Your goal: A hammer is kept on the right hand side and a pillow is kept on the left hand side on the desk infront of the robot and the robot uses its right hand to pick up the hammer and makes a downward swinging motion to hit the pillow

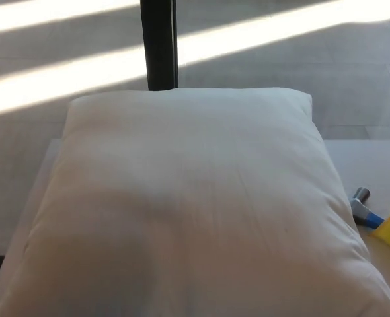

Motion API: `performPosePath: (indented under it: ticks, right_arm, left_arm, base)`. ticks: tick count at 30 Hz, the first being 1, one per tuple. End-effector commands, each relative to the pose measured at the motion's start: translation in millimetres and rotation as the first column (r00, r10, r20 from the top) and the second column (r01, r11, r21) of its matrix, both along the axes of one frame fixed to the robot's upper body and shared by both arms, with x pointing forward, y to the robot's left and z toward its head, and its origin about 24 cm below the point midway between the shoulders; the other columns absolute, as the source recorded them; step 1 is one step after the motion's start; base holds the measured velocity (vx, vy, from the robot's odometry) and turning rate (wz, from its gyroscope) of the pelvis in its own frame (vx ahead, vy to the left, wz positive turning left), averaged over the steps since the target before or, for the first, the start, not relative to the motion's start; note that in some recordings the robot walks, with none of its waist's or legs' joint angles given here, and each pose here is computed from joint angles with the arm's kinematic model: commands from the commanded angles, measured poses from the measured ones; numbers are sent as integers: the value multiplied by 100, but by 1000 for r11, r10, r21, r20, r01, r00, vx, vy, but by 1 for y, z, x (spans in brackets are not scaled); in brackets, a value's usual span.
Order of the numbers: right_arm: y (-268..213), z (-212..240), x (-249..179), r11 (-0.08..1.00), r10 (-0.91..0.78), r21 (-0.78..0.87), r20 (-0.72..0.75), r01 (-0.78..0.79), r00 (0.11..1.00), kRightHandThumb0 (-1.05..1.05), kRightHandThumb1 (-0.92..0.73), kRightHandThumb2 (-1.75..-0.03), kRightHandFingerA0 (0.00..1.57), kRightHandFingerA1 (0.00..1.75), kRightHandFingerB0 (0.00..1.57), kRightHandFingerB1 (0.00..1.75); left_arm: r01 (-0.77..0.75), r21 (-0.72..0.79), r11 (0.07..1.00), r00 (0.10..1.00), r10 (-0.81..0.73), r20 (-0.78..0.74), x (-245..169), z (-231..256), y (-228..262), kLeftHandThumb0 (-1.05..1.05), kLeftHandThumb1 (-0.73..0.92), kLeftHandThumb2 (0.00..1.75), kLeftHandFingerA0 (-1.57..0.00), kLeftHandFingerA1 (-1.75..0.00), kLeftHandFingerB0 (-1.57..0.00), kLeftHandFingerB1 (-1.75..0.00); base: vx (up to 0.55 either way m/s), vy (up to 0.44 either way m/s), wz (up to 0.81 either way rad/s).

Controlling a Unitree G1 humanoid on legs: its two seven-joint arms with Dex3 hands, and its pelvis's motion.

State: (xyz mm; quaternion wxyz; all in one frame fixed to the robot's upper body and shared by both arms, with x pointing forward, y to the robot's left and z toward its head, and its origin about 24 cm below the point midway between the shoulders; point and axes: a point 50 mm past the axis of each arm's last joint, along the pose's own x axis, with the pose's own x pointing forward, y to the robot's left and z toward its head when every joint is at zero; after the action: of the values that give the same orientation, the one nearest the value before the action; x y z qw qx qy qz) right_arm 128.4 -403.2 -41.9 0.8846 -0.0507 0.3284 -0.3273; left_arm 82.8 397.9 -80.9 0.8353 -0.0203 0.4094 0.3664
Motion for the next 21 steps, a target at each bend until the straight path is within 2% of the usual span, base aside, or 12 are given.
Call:
performPosePath:
  ticks: [1, 2, 3, 4, 5, 9, 12, 13, 15, 17, 18, 21]
  right_arm:
    - [-31, 16, -18, 896, -428, 181, 117, 405, 896, -47, -49, -88, 38, 66, 31, 54]
    - [-33, 17, -19, 867, -487, 177, 95, 467, 868, -48, -53, -93, 69, 108, 58, 71]
    - [-35, 19, -21, 847, -520, 212, 135, 488, 844, -45, -69, -59, 29, 105, 46, 57]
    - [-39, 21, -24, 834, -538, 231, 136, 501, 832, -53, -58, -84, 16, 63, 26, 52]
    - [-46, 29, -23, 801, -588, 251, 163, 543, 792, -49, -74, -63, 7, 31, 16, 33]
    - [-59, 55, -7, 825, -563, 242, 286, 510, 776, -74, -52, -82, 0, 14, 0, 9]
    - [-64, 77, 14, 813, -582, 249, 344, 526, 737, -57, -76, -63, 18, 41, 0, 14]
    - [-66, 86, 21, 815, -580, 260, 368, 518, 727, -68, -53, -87, 0, 23, 0, 15]
    - [-71, 102, 35, 830, -557, 260, 417, 493, 718, -81, -56, -84, 0, 8, 0, 0]
    - [-73, 122, 50, 821, -569, 301, 498, 485, 655, -48, -64, -75, 0, 6, 0, 11]
    - [-72, 140, 62, 799, -597, 366, 578, 478, 556, -48, -64, -75, 0, 6, 0, 11]
    - [-70, 155, 75, 822, -565, 350, 605, 450, 561, -54, -63, -76, 0, 4, 0, 15]
  left_arm:
    - [-200, -67, 977, 964, 209, 164, -5, 13, 18, -48, 58, 57, -70, -64, -70, -62]
    - [-205, -71, 976, 962, 215, 171, -4, 13, 18, -46, 57, 57, -73, -66, -72, -62]
    - [-190, -67, 979, 965, 199, 168, -4, 13, 18, -48, 58, 58, -77, -66, -71, -61]
    - [-186, -70, 980, 966, 196, 171, -4, 12, 18, -48, 57, 57, -76, -66, -73, -62]
    - [-167, -54, 984, 973, 173, 154, -3, 13, 18, -50, 58, 58, -75, -63, -72, -59]
    - [-157, -43, 987, 976, 162, 147, -3, 13, 17, -52, 58, 58, -78, -60, -74, -58]
    - [-167, -54, 984, 972, 174, 158, -3, 12, 17, -49, 59, 58, -76, -60, -71, -58]
    - [-168, -55, 984, 971, 175, 161, -2, 13, 18, -50, 59, 58, -75, -59, -73, -58]
    - [-166, -61, 984, 970, 174, 169, -2, 13, 17, -51, 58, 57, -67, -58, -67, -57]
    - [-171, -70, 983, 968, 181, 173, -1, 13, 17, -50, 58, 57, -71, -58, -68, -56]
    - [-181, -79, 980, 966, 193, 175, -1, 12, 17, -50, 58, 57, -71, -58, -68, -56]
    - [-163, -64, 985, 972, 172, 161, -1, 13, 17, -50, 59, 58, -73, -59, -67, -56]
  base:
    - [0, 0, 0]
    - [0, 0, 0]
    - [0, 0, 0]
    - [0, 0, 0]
    - [0, 0, 0]
    - [0, 0, 0]
    - [0, 0, 0]
    - [0, 0, 0]
    - [0, 0, 0]
    - [0, 0, 0]
    - [0, 0, 0]
    - [0, 0, 0]
